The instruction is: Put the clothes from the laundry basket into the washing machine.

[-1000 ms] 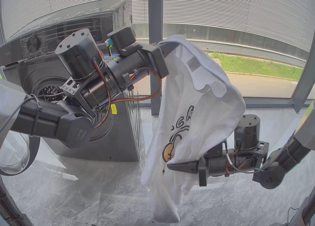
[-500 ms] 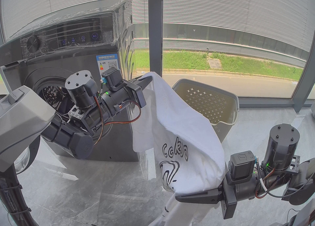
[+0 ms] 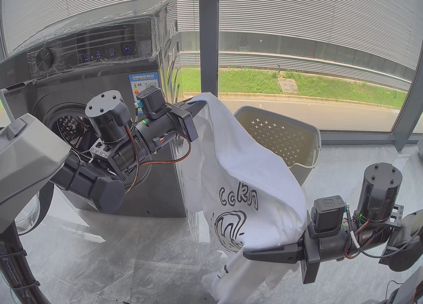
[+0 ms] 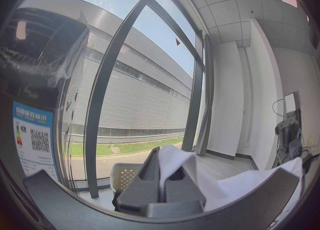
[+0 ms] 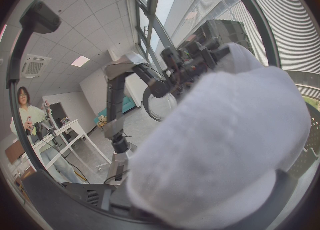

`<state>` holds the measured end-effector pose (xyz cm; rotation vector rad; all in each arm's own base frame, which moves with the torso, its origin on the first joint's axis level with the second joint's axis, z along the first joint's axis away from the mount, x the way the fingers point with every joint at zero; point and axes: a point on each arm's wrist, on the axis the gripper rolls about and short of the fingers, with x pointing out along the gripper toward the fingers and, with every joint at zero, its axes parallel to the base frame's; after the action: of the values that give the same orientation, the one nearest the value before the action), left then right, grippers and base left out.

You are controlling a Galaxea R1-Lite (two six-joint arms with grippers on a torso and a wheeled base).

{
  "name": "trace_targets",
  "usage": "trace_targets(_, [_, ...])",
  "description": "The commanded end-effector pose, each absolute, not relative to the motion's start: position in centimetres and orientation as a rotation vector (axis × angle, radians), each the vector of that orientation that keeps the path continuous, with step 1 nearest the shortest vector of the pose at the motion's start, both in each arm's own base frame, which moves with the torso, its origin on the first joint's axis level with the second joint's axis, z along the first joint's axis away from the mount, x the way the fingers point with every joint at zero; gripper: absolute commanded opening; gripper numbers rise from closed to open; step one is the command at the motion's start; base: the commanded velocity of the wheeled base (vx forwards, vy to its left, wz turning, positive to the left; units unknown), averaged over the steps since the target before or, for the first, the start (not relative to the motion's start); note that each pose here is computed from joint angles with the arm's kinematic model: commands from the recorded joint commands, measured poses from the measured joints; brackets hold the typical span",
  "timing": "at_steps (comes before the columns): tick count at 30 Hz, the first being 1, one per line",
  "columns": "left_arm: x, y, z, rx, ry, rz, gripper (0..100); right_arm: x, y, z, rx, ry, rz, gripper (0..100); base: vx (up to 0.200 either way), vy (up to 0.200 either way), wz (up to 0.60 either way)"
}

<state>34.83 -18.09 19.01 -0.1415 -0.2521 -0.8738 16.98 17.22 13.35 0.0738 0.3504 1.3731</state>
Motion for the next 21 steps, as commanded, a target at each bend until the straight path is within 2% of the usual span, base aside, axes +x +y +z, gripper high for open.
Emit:
trace_targets(1, [33.1,-18.4,22.4,-0.15,-0.33,-0.901,0,19.7,16.8,11.0,0.086,0.441,1.274,0,0.0,0.0,0.0])
trace_targets(6, [31.1,-19.1,25.6,-0.161,-0.387,-0.943,0,22.1,17.1,9.2,0.091,0.491,1.196,0,0.0,0.0,0.0])
trace_targets(7, [31.1,-19.1,25.6,-0.161,-0.387,-0.943,0,22.1,17.1,9.2,0.091,0.491,1.196,0,0.0,0.0,0.0])
trace_targets(8, [30.0,-19.7,27.0,-0.169,-0.404,-0.97,0,23.1,17.1,8.8,0.097,0.497,1.17,0,0.0,0.0,0.0])
trace_targets(11, [28.6,-20.3,29.0,-0.181,-0.434,-1.006,0,24.2,16.9,8.5,0.106,0.498,1.148,0,0.0,0.0,0.0])
trace_targets(12, [28.1,-20.6,29.5,-0.184,-0.437,-1.02,0,24.5,16.7,8.4,0.11,0.501,1.139,100,0.0,0.0,0.0])
trace_targets(18, [27.0,-21.3,31.1,-0.191,-0.447,-1.053,0,25.0,16.3,8.1,0.123,0.513,1.101,100,0.0,0.0,0.0])
trace_targets(21, [26.6,-22.0,32.2,-0.199,-0.46,-1.077,0,26.0,16.3,7.5,0.122,0.519,1.031,100,0.0,0.0,0.0])
